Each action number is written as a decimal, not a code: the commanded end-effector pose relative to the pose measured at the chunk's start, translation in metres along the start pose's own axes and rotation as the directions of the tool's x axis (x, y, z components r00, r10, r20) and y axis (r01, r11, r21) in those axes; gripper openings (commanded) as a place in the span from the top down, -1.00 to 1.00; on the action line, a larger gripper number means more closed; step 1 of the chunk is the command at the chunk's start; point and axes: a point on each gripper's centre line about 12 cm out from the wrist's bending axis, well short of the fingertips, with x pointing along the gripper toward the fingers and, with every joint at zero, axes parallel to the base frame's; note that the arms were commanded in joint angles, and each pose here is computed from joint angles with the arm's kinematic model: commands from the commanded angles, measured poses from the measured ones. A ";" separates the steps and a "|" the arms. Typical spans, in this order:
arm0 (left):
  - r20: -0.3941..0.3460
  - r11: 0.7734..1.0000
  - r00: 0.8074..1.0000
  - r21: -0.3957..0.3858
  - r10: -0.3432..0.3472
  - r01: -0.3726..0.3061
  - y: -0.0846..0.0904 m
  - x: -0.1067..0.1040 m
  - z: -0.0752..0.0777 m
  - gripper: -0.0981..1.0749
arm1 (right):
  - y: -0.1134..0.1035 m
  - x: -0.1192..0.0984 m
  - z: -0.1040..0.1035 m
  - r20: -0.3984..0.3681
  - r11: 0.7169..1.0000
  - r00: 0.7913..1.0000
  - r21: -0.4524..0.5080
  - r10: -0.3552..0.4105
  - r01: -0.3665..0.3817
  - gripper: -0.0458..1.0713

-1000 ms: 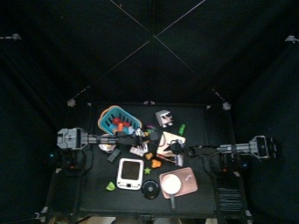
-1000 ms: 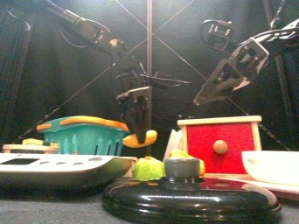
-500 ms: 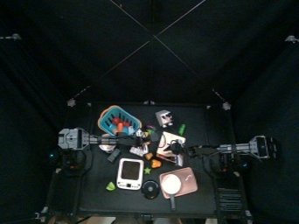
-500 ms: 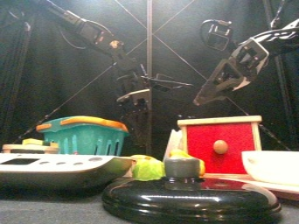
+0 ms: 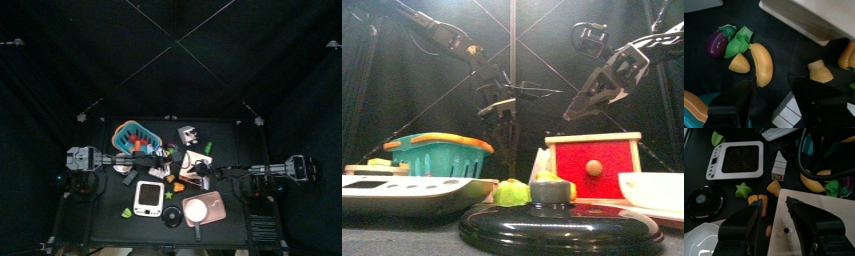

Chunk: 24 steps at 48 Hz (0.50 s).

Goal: Place banana right of basket

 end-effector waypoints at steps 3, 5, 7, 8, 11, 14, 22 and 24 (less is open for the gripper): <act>0.066 1.000 0.998 -0.015 0.000 0.001 0.006 -0.020 0.011 -0.65 | 0.001 -0.004 0.009 0.032 1.000 0.999 -0.001 0.002 -0.002 -0.52; 0.066 1.000 0.998 -0.015 0.000 0.001 0.006 -0.022 0.011 -0.65 | 0.001 -0.004 0.009 0.032 1.000 0.999 -0.001 0.002 -0.002 -0.52; 0.070 1.000 0.998 -0.017 0.000 0.001 0.007 -0.023 0.011 -0.65 | 0.001 -0.004 0.009 0.033 1.000 0.999 -0.001 0.003 -0.003 -0.52; 0.070 1.000 0.998 -0.015 0.000 0.001 0.007 -0.024 0.011 -0.65 | 0.001 -0.004 0.009 0.033 1.000 0.999 -0.001 0.003 -0.003 -0.52; 0.078 1.000 0.997 -0.017 0.000 0.001 0.008 -0.028 0.010 -0.65 | 0.001 -0.004 0.009 0.033 1.000 0.999 -0.001 0.003 -0.003 -0.52; 0.094 1.000 0.996 -0.018 -0.001 0.002 0.009 -0.034 0.012 -0.65 | 0.001 -0.004 0.009 0.032 1.000 0.999 -0.001 0.003 -0.003 -0.52; 0.170 1.000 0.985 0.008 0.011 -0.013 0.014 -0.052 0.018 -0.65 | 0.001 -0.004 0.009 0.032 1.000 0.999 -0.001 0.002 -0.002 -0.52; 0.187 0.999 0.982 0.016 0.030 -0.034 0.021 -0.053 0.020 -0.65 | 0.001 -0.004 0.010 0.035 1.000 0.999 -0.001 0.003 -0.003 -0.52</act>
